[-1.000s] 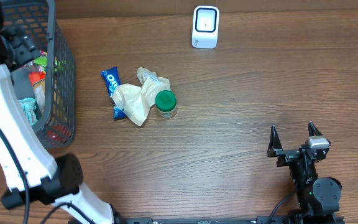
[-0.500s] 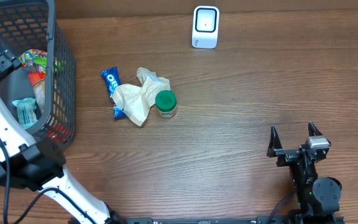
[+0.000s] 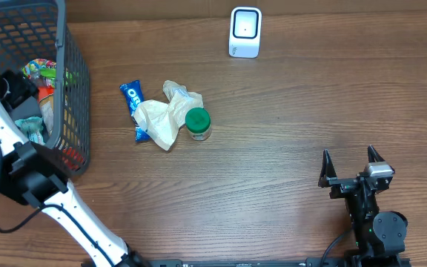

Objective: Scan the item barcode
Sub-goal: 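Reach the left gripper back into the basket toward the spaghetti pack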

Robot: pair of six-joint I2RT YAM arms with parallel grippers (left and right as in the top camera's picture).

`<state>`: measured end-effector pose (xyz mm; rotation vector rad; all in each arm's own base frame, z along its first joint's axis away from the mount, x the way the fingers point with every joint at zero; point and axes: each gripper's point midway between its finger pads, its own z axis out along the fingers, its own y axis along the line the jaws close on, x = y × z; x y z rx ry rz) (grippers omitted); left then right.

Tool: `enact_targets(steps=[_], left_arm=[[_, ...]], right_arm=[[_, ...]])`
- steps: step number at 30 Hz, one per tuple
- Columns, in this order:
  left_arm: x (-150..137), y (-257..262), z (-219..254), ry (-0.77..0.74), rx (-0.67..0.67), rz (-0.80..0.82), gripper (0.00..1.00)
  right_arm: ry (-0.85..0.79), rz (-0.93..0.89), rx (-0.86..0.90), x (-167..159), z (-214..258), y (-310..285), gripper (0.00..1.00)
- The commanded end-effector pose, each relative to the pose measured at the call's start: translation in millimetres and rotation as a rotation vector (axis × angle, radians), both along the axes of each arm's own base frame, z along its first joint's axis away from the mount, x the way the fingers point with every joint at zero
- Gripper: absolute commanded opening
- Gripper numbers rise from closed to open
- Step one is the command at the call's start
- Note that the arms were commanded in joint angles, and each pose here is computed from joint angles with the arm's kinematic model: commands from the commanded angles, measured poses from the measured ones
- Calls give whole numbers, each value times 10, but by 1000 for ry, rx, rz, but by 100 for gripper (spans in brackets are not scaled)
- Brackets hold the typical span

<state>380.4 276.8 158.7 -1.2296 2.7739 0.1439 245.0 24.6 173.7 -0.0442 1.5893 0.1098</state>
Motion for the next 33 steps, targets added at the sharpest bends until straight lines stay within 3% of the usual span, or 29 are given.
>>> enact_targets(steps=[1,14,25,33], left_arm=[[57,-32,-194,26,-32,-39,87],[274,-218,-557,74,-56,-138,85],[76,-265,-982,204,-84,-141,79],[146,-353,-1119,206,-82,-169,77]], right_arm=[[1,-7,-7,4,-29,-13,100],[1,-7,-7,4,-29,-12,100],[1,-7,-7,4,-29,-12,100],[1,-7,-7,4,-29,-12,100]])
